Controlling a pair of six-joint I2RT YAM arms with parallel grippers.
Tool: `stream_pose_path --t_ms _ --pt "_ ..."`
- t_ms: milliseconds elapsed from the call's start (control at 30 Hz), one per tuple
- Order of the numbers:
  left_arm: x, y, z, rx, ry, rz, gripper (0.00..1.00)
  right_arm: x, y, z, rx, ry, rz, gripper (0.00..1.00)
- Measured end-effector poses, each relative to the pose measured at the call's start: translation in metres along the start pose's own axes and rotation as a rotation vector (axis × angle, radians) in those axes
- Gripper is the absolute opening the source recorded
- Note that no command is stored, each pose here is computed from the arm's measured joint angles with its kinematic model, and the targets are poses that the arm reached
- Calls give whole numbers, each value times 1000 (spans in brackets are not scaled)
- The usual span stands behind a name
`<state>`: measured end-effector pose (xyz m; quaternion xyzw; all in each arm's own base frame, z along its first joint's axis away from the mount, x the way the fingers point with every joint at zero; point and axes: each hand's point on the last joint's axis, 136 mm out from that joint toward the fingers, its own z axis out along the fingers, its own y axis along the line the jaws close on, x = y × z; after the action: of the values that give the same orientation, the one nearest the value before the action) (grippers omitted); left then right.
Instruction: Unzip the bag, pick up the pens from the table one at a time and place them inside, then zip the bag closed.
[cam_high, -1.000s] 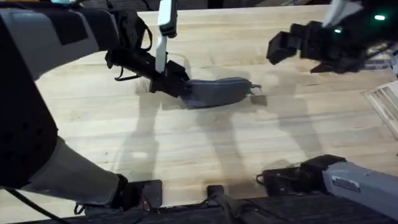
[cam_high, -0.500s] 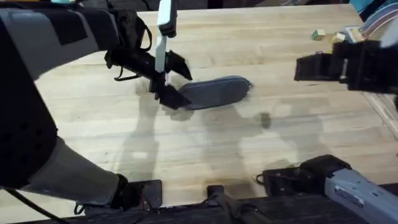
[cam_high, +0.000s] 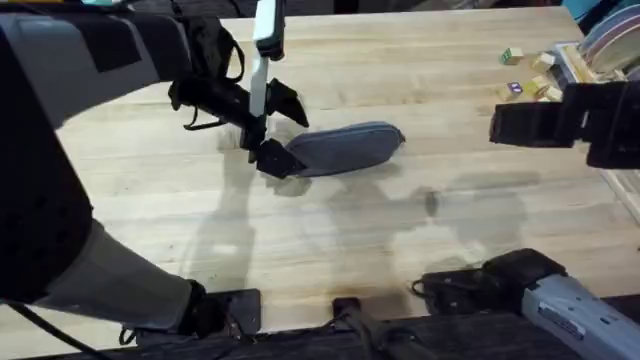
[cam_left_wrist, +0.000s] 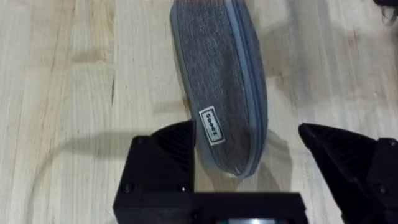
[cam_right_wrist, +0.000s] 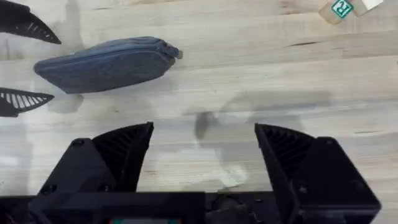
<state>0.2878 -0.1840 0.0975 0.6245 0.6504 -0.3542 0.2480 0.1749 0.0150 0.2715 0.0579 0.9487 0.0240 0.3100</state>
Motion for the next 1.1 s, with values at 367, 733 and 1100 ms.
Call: stream_pose_path --t_ms 367,733,1100 --pt "4 6 -5 -42 51 35 996 0 0 0 0 0 -19 997" --pt "-44 -4 -64 -283 118 197 995 0 0 0 0 0 -22 998" --pt "-78 -31 -127 -593 99 -54 996 0 0 0 0 0 -22 998"
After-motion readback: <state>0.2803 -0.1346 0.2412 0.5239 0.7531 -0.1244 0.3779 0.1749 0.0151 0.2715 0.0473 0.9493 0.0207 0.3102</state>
